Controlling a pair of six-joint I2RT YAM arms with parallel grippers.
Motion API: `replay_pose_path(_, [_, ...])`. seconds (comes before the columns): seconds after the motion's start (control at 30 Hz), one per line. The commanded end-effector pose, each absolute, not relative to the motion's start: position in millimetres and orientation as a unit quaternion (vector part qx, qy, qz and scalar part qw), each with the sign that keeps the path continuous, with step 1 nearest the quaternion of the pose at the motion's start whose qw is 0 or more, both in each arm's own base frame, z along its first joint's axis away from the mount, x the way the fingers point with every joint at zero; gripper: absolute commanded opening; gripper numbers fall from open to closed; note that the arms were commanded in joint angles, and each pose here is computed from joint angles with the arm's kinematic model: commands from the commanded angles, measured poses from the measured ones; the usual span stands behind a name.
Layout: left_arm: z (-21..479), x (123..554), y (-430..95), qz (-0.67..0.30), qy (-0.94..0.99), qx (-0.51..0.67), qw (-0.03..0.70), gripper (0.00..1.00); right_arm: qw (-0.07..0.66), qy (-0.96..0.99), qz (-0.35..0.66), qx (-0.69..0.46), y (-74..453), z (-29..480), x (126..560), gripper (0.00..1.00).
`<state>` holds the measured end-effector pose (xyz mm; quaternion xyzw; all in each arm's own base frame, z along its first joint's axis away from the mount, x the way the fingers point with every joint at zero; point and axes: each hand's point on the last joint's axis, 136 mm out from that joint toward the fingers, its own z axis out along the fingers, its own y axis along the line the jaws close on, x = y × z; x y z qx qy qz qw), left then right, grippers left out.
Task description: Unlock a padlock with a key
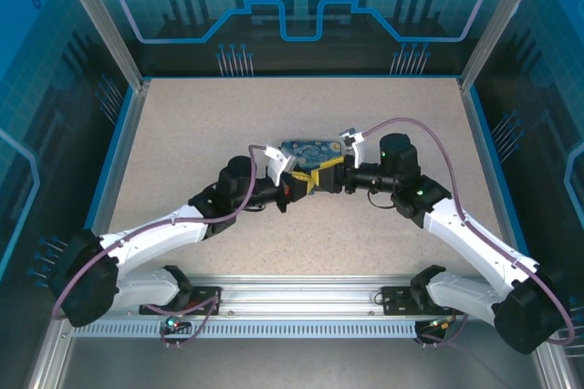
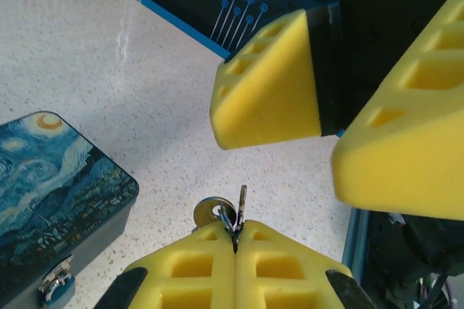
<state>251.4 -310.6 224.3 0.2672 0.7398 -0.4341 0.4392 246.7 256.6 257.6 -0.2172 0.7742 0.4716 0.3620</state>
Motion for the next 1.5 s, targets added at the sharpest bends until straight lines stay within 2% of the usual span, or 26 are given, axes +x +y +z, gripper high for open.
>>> replay_pose_path(0.0, [229,248,-316,-0.453,0.741,0.270,0.416,0.00,0.360,0.767,0.479,-0.231,258,265,245,0.52])
replay_pose_path(0.37, [233,248,-318,-0.458,0.739,0.271,0.414,0.00,0.341,0.778,0.476,-0.227,261,247,249,0.48])
replay_pose_path(0.67, [233,249,-318,-0.457,0.740,0.270,0.413,0.00,0.327,0.786,0.476,-0.221,263,233,252,0.38])
replay_pose_path(0.73, [232,249,-319,-0.456,0.741,0.270,0.413,0.00,0.326,0.786,0.477,-0.221,264,232,252,0.34])
replay_pose_path(0.83, [233,250,-319,-0.457,0.740,0.271,0.413,0.00,0.324,0.786,0.478,-0.221,264,231,251,0.21])
replay_pose_path(0.93, [232,250,-321,-0.457,0.741,0.271,0.410,0.00,0.324,0.786,0.479,-0.217,262,232,252,0.00])
replay_pose_path(1.1, [232,252,-319,-0.454,0.746,0.265,0.409,0.00,0.331,0.783,0.492,-0.188,255,237,261,0.00])
replay_pose_path(1.13, [231,253,-317,-0.451,0.749,0.259,0.409,0.09,0.334,0.783,0.493,-0.179,253,239,264,0.00])
replay_pose_path(1.17, [233,255,-314,-0.448,0.752,0.252,0.411,0.23,0.335,0.786,0.492,-0.168,250,239,268,0.00])
replay_pose_path(1.27, [237,261,-299,-0.438,0.762,0.219,0.424,0.51,0.336,0.791,0.491,-0.146,241,241,277,0.00])
replay_pose_path(1.43, [251,270,-273,-0.427,0.761,0.167,0.459,0.87,0.331,0.795,0.490,-0.136,238,245,284,0.00])
replay_pose_path(1.47, [256,272,-268,-0.425,0.759,0.158,0.468,0.99,0.329,0.796,0.490,-0.137,238,245,284,0.00])
